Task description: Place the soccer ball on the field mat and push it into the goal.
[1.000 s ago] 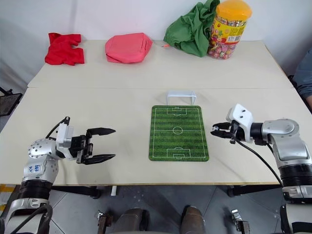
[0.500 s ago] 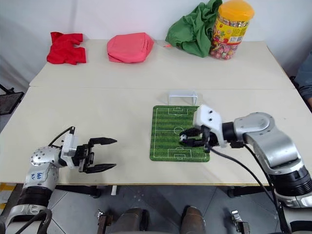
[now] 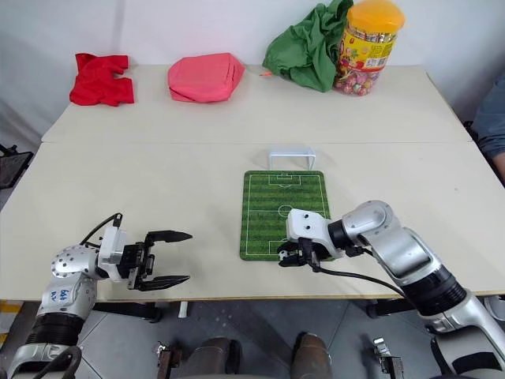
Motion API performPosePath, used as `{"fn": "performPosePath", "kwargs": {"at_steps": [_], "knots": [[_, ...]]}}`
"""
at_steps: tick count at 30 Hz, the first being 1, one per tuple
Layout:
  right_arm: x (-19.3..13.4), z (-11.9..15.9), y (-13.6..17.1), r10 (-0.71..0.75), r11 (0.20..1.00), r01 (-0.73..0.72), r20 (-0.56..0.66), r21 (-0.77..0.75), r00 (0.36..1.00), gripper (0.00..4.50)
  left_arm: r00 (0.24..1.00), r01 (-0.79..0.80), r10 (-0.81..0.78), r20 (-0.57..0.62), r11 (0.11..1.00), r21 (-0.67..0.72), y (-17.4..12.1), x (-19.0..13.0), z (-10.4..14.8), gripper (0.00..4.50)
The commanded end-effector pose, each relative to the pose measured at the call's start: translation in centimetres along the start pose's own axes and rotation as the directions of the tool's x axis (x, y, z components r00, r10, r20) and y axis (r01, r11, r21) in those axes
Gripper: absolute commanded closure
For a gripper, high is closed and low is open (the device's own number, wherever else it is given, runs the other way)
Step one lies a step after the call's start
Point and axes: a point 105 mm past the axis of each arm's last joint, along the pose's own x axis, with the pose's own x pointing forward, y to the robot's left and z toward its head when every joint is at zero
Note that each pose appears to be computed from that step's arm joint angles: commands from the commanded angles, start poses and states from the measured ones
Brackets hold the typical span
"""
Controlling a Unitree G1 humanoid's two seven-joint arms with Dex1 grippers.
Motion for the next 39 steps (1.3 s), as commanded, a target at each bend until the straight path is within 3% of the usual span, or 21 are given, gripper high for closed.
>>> {"fn": "performPosePath", "kwargs": {"at_steps": [1, 17, 26, 39], "knots": [[-0.3, 0.3, -0.7, -0.003, 0.999, 0.003, 0.003, -0.038, 1.000, 3.65, 1.000, 0.014, -0.014, 0.016, 1.000, 0.026, -0.6, -0.5, 0.8, 0.00], [-0.1, -0.7, -1.8, -0.022, 1.000, 0.022, -0.007, -0.021, 1.000, 3.65, 1.000, -0.010, 0.009, 0.021, 1.000, 0.020, -0.6, -0.3, 0.8, 0.00], [-0.9, -0.3, -2.0, -0.050, 0.998, 0.050, 0.001, -0.025, 0.999, 0.64, 0.999, -0.016, 0.015, 0.032, 1.000, 0.021, -0.1, 0.0, 0.9, 0.00], [-2.1, 1.6, -2.0, -0.075, 0.996, 0.077, 0.051, -0.034, 0.996, 0.64, 0.999, -0.012, 0.011, 0.050, 1.000, 0.020, 0.5, 0.4, 1.0, 0.00]]}}
